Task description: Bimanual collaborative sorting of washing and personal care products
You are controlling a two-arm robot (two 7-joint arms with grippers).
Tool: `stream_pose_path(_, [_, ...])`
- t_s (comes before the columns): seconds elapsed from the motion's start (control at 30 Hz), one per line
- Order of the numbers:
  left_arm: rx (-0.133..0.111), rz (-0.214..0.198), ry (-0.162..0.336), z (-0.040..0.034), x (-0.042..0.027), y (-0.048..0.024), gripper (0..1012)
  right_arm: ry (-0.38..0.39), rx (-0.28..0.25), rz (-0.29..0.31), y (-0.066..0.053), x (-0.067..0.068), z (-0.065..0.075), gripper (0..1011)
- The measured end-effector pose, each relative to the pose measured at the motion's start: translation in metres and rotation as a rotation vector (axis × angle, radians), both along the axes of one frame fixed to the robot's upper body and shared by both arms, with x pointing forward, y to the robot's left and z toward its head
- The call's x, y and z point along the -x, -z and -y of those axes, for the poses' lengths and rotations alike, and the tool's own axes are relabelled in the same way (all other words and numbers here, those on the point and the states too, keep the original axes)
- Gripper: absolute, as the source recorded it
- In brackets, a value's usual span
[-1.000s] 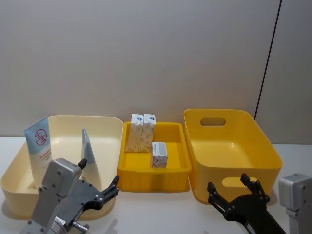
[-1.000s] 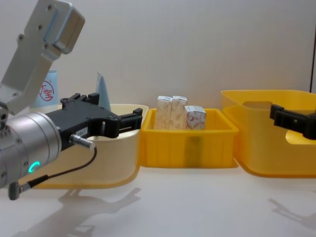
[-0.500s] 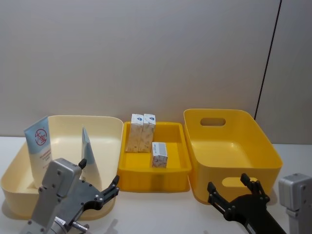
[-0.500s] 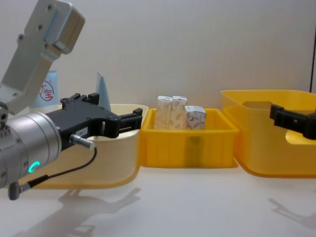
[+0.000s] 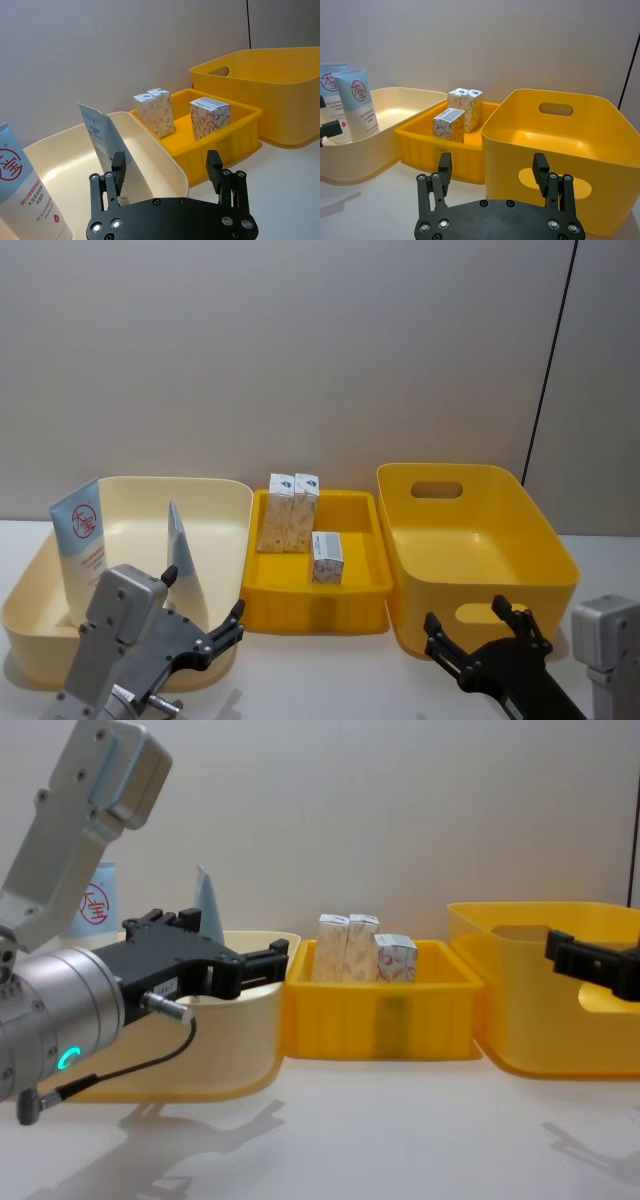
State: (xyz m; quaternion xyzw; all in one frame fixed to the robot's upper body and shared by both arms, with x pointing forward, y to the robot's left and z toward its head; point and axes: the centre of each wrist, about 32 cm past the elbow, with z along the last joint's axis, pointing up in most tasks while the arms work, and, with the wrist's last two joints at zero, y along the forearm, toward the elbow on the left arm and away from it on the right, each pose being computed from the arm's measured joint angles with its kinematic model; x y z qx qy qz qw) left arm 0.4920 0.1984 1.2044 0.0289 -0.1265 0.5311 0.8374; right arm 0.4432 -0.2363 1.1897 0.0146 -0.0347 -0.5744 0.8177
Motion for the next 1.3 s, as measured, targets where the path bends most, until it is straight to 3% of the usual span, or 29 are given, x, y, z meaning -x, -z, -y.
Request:
stream_pose_path(0.27, [0.000, 0.000, 0.000, 0.0000, 0.0000, 0.0000, 1000, -0.040, -0.035, -0.008, -0.009, 0.001, -0.004, 1001])
stream_pose_path(0.5, [0.000, 0.000, 0.000, 0.0000, 0.0000, 0.0000, 999, -0.096, -0.081, -0.046, -0.039, 0.003, -0.015, 1001])
stream_pose_path(0.73, [0.000, 0.000, 0.000, 0.0000, 0.0000, 0.0000, 999, -0.105, -0.089, -0.066, -0.056, 0.001, -0.024, 1001])
stream_pose_path(0.97, [0.000, 0.000, 0.000, 0.0000, 0.0000, 0.0000, 999, -0.088, -0.089, -0.102, -0.070, -0.009, -0.037, 1001])
stream_pose_path(1.3, [0.000, 0.000, 0.000, 0.0000, 0.0000, 0.0000, 1000, -0.071, -0.079, -0.184, -0.086, -0.038, -0.054, 1001])
